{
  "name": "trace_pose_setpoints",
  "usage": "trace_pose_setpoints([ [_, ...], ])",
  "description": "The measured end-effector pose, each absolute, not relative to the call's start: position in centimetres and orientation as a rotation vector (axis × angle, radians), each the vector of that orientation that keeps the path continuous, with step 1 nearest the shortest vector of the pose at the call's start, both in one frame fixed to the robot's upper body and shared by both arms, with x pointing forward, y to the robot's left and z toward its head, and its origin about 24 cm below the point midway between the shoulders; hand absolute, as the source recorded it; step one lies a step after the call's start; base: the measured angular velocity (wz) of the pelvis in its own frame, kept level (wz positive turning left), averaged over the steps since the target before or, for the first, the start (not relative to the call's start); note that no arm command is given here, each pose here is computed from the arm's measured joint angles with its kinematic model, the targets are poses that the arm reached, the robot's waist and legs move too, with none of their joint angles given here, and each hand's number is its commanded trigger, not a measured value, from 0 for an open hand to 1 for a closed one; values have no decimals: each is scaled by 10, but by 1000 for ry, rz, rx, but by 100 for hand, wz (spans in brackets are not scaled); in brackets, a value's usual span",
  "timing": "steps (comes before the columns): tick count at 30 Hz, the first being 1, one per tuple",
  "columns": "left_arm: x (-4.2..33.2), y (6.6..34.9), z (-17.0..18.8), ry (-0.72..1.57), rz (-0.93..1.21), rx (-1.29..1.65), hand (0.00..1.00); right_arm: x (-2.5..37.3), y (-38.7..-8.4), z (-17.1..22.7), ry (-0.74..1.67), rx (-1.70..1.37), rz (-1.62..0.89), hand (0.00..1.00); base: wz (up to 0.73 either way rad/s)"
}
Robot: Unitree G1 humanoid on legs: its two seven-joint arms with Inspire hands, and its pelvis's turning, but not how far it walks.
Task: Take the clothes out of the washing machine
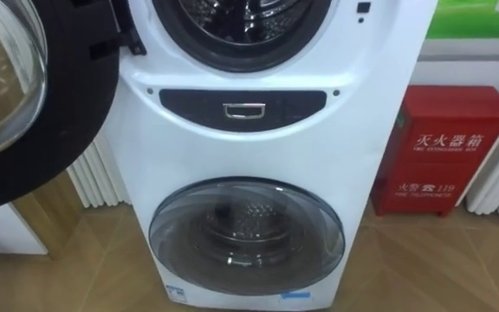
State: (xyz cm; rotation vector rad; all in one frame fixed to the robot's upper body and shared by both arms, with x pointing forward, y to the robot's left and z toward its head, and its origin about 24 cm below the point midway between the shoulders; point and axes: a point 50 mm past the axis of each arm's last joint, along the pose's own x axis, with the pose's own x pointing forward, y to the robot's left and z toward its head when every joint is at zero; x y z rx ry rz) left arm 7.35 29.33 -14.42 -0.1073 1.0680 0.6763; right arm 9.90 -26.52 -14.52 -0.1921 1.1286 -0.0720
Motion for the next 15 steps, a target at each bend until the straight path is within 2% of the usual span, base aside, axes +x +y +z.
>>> trace_pose_setpoints([
  [5,109,325,-121,888,833,-234,0,86,-289,-138,1130,-214,-134,0,0],
  [9,144,347,-95,739,866,-268,0,86,-293,-132,1107,-274,-104,0,-9],
  [15,220,385,-11,364,851,-289,0,95,-294,-122,1038,-341,-70,0,-4],
])
